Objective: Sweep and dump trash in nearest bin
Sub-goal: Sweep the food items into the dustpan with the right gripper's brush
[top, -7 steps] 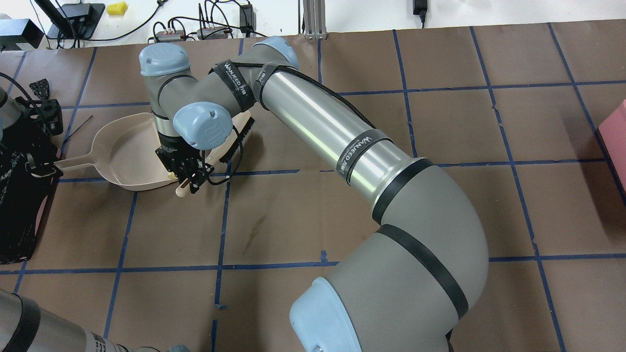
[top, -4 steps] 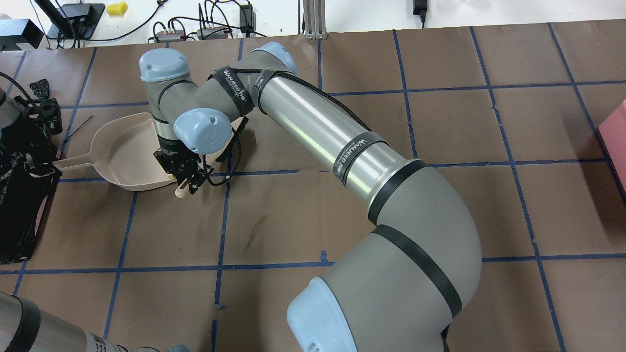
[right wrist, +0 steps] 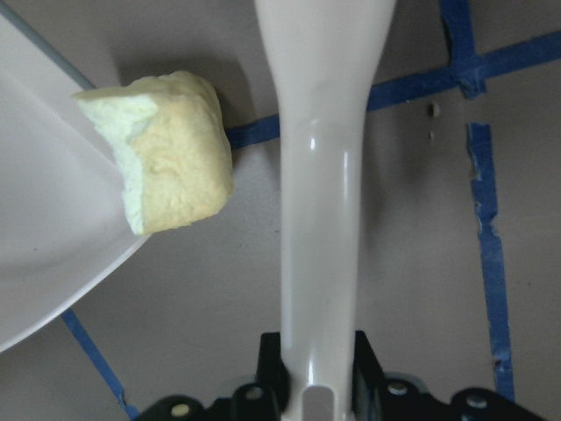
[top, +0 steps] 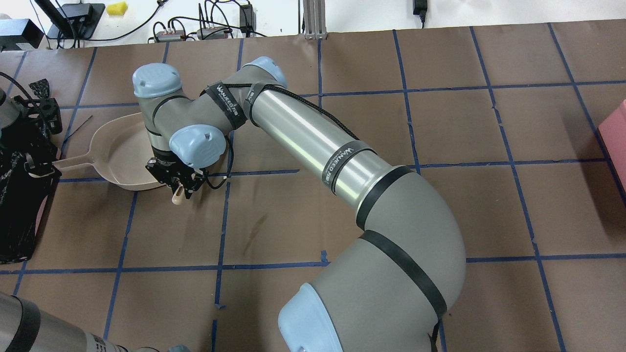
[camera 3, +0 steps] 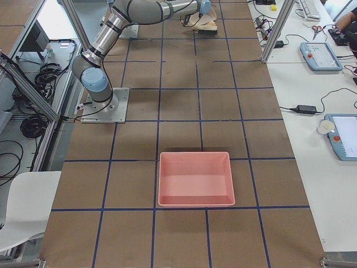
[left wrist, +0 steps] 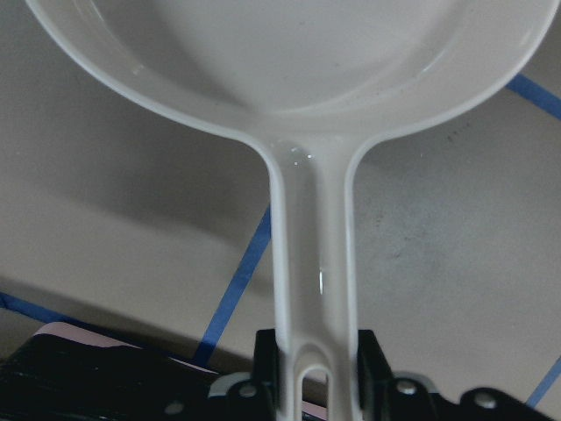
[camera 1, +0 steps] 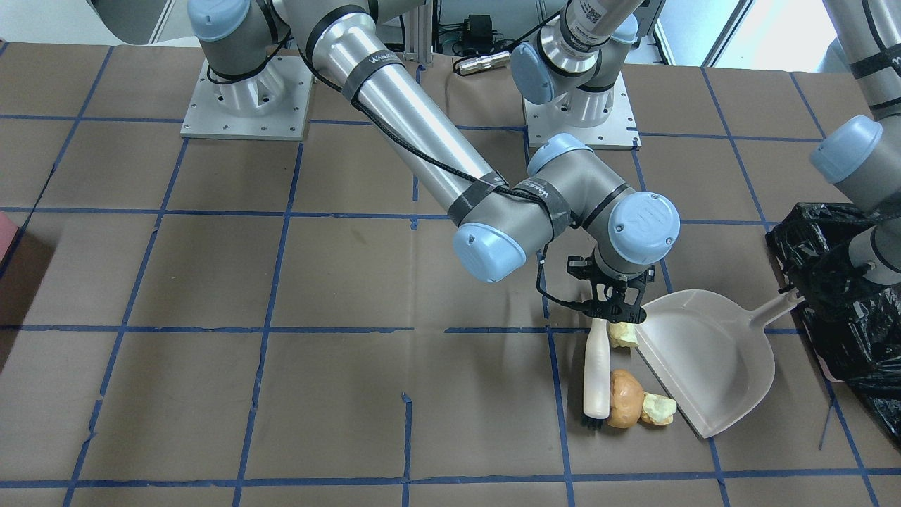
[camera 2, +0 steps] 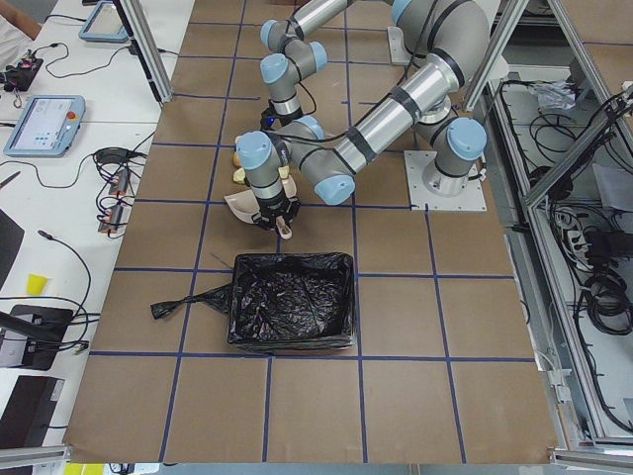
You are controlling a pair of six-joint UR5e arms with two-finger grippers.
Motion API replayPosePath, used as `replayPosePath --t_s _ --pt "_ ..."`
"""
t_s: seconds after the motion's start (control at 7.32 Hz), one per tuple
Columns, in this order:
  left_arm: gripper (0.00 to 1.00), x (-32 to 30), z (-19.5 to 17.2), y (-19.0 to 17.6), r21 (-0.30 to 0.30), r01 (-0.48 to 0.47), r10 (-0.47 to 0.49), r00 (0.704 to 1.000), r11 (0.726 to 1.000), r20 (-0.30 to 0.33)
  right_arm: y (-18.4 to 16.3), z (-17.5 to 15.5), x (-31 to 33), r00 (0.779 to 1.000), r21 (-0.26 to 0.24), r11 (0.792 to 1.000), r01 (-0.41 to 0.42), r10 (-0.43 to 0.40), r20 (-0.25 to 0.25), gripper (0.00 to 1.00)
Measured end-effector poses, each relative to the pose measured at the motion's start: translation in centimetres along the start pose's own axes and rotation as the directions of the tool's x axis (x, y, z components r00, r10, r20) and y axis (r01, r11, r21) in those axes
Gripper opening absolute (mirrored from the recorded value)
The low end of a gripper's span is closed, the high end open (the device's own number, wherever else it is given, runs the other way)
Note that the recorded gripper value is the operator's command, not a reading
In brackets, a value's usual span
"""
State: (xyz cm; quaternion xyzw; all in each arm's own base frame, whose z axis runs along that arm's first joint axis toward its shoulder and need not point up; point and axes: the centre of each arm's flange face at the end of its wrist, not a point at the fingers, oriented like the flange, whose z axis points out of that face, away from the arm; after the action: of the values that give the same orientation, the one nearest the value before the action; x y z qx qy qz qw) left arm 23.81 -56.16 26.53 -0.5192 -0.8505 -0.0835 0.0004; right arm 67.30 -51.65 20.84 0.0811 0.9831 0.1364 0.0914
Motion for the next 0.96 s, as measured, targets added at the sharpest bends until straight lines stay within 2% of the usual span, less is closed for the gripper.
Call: replayPosePath --t_s 0.27,0.68,0.96 --pt "0.00 0.0 -0.2 0.0 0.001 0.000 0.000 1.000 1.000 0.003 3.0 2.0 -2.0 0.996 0.003 0.996 0.085 -0.085 -0.004 0.02" --pt "0.00 -0.1 0.0 0.0 0.006 0.002 -0.002 1.000 1.000 0.002 4.0 2.5 -2.5 0.985 0.005 0.986 0.169 -0.169 -0.026 0.02" --pt "0.00 -0.2 0.2 -0.1 0.007 0.004 -0.004 1.000 1.000 0.000 4.2 2.3 -2.0 0.952 -0.012 0.954 0.299 -0.300 -0.067 0.02"
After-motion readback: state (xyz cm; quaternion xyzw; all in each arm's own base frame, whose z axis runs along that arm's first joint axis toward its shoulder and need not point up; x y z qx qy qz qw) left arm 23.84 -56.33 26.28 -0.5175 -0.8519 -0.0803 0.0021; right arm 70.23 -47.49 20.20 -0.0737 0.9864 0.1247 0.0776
